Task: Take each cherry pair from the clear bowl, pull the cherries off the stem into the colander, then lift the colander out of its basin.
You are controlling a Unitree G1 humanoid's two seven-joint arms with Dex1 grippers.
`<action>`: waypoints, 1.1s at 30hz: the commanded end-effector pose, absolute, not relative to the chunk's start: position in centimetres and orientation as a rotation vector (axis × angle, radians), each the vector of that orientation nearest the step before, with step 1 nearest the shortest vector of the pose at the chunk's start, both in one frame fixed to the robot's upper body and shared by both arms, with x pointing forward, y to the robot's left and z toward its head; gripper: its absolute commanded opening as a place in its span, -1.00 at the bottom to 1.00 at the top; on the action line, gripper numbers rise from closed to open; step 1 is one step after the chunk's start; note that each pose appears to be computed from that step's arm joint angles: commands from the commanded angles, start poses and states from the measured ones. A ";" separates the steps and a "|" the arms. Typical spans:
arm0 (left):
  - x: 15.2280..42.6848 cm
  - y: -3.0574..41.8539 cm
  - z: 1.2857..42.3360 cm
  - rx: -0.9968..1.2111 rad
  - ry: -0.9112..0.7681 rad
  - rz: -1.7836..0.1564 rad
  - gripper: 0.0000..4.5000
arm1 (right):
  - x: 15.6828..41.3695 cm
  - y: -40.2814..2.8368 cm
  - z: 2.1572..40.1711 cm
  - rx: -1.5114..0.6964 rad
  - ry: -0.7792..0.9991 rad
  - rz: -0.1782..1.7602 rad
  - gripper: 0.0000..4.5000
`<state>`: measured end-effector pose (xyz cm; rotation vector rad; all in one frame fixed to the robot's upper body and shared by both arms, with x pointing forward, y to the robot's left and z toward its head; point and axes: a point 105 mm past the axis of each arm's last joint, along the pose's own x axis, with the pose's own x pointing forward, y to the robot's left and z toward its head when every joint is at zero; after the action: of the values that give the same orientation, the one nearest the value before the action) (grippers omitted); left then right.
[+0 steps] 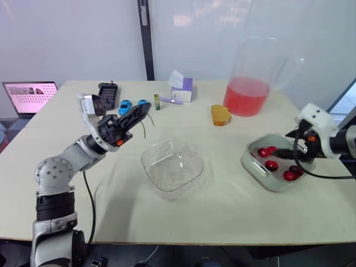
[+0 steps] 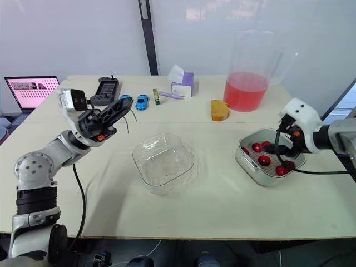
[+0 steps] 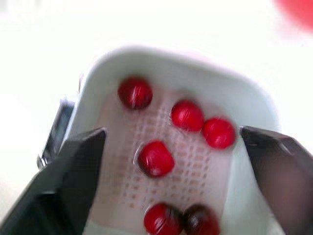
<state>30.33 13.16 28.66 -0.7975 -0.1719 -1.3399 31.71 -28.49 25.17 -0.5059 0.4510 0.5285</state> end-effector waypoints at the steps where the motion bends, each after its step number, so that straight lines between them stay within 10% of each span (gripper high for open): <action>1: 30.0 13.5 29.5 -0.782 -0.185 -1.346 -1.00 | 31.4 -27.5 27.8 -0.445 0.346 0.570 0.98; 7: 30.4 14.7 29.3 -0.785 -0.134 -1.257 -1.00 | 29.8 -22.5 30.3 -0.373 0.179 0.836 0.98; 14: 31.7 22.2 25.3 -0.646 -0.071 -0.707 -1.00 | 24.7 -13.1 33.3 -0.333 -0.167 1.347 0.98; 25: 32.4 29.8 20.7 -0.552 -0.058 -0.136 -1.00 | 25.7 -10.7 31.7 -0.289 -0.207 1.440 0.98; 33: 31.5 32.4 18.2 -0.559 -0.025 0.034 0.49 | 26.1 -10.1 30.9 -0.283 -0.201 1.444 1.00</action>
<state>32.04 31.49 16.42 -0.5762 0.0545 0.0072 26.26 -10.12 30.45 -0.2641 -0.1672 1.4500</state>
